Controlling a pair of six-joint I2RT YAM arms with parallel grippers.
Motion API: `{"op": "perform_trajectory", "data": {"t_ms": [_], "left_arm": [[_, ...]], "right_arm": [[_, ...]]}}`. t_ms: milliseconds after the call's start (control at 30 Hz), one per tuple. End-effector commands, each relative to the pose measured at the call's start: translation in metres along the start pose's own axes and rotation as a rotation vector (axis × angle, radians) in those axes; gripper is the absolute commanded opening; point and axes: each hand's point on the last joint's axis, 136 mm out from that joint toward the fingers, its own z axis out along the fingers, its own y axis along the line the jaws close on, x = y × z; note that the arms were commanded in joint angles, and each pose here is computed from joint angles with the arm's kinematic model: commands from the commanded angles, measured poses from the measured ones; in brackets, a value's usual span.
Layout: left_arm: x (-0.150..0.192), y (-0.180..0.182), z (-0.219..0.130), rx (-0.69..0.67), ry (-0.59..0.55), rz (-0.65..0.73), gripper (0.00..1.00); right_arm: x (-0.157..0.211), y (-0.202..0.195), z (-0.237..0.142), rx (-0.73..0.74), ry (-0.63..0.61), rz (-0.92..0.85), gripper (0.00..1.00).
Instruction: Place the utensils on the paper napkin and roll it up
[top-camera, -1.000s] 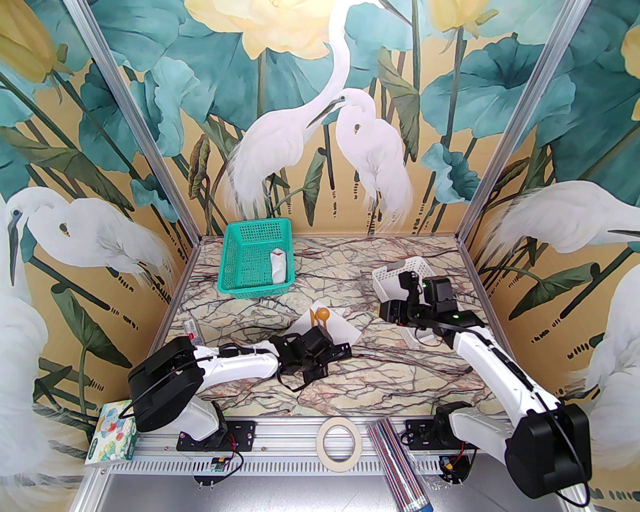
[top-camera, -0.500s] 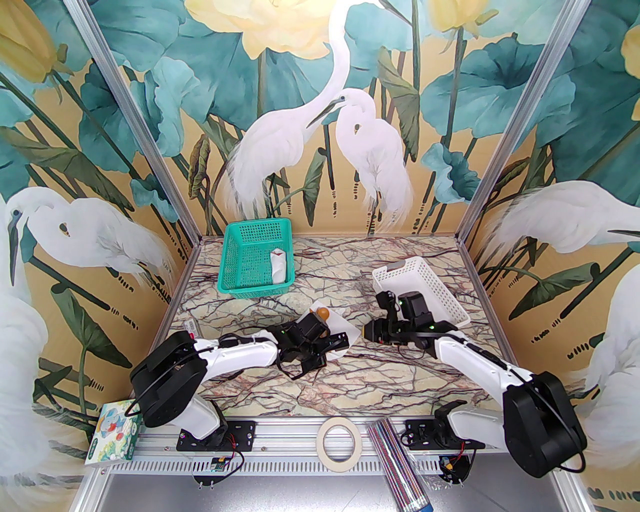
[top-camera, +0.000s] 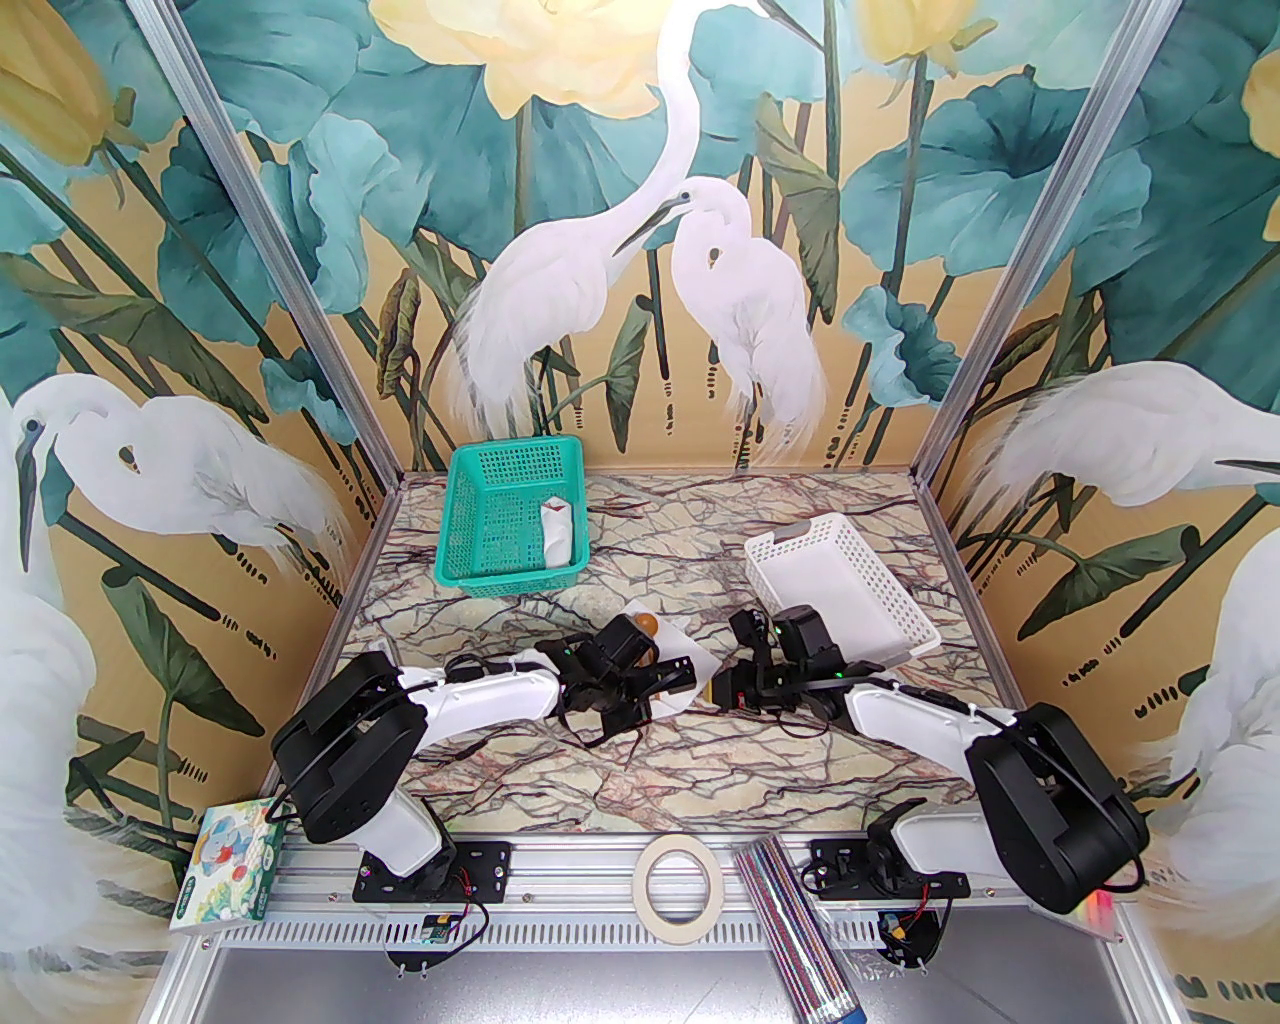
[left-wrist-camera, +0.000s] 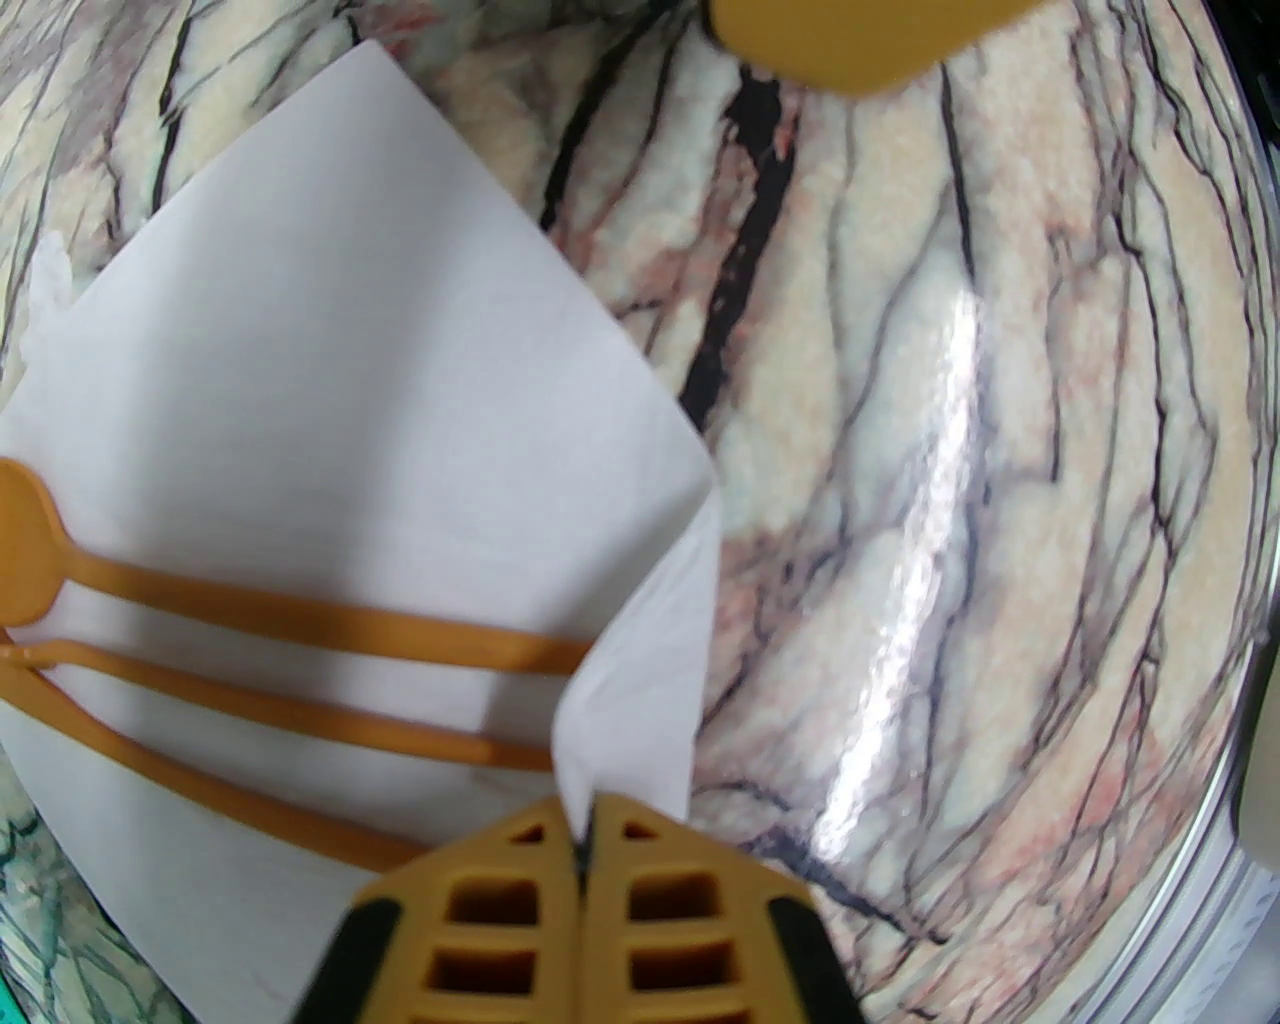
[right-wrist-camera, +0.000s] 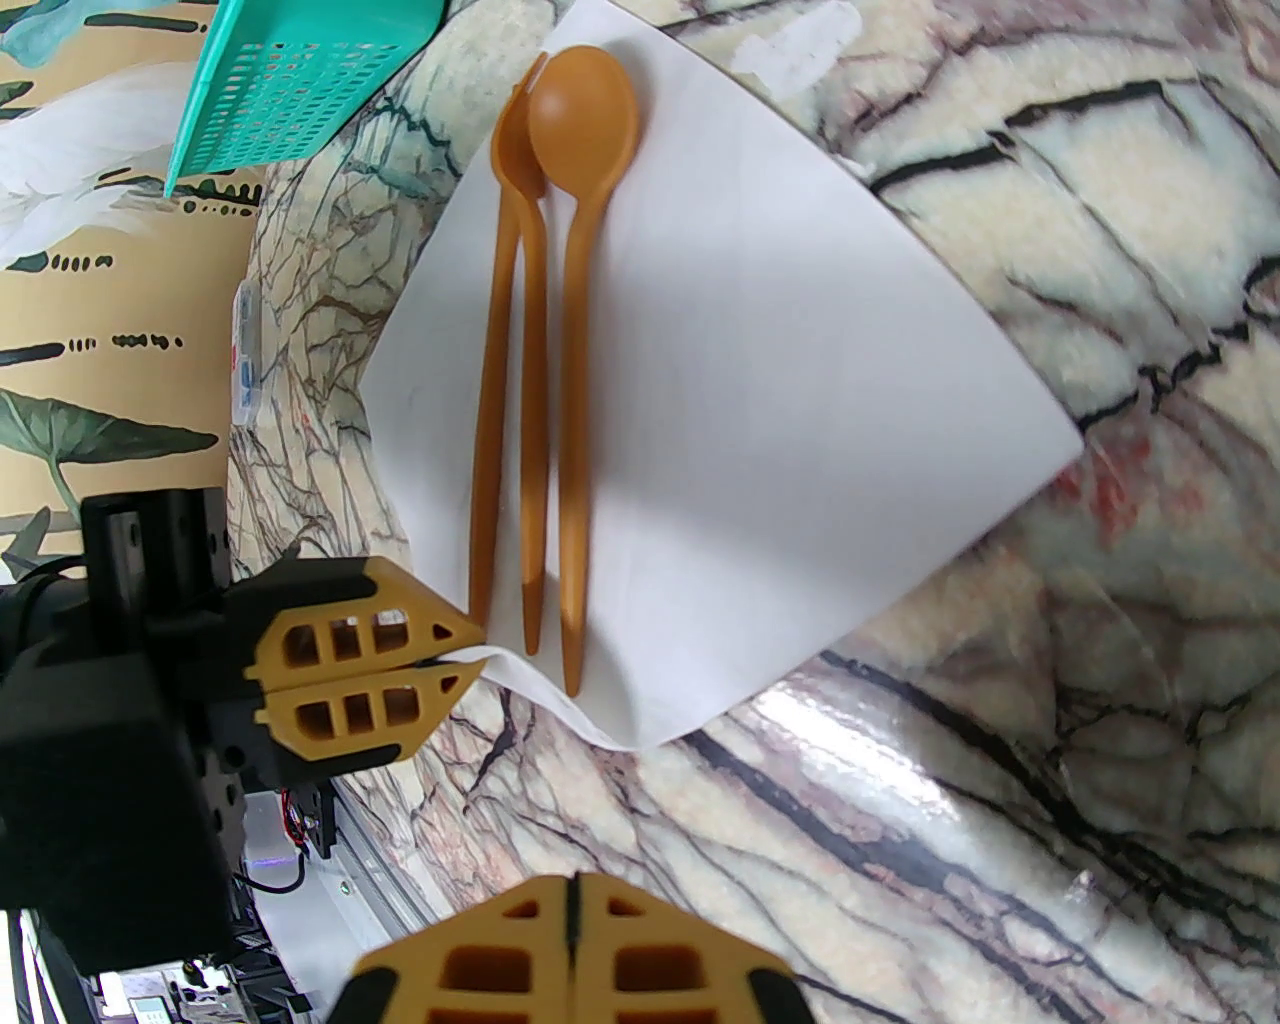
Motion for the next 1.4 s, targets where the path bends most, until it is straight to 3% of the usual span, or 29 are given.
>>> {"op": "perform_trajectory", "data": {"t_ms": [0,567,1367], "left_arm": [[-0.002,-0.001,0.002,0.035,0.003,0.006,0.04],[-0.006,0.005,0.007,0.040,0.022,-0.023,0.04],[-0.006,0.004,0.007,0.046,0.024,-0.027,0.05]], "right_arm": [[0.003,0.005,0.004,-0.045,0.007,0.006,0.00],[0.014,0.009,0.028,-0.082,0.078,0.005,0.00],[-0.002,0.016,0.049,-0.095,0.067,0.005,0.00]]}}
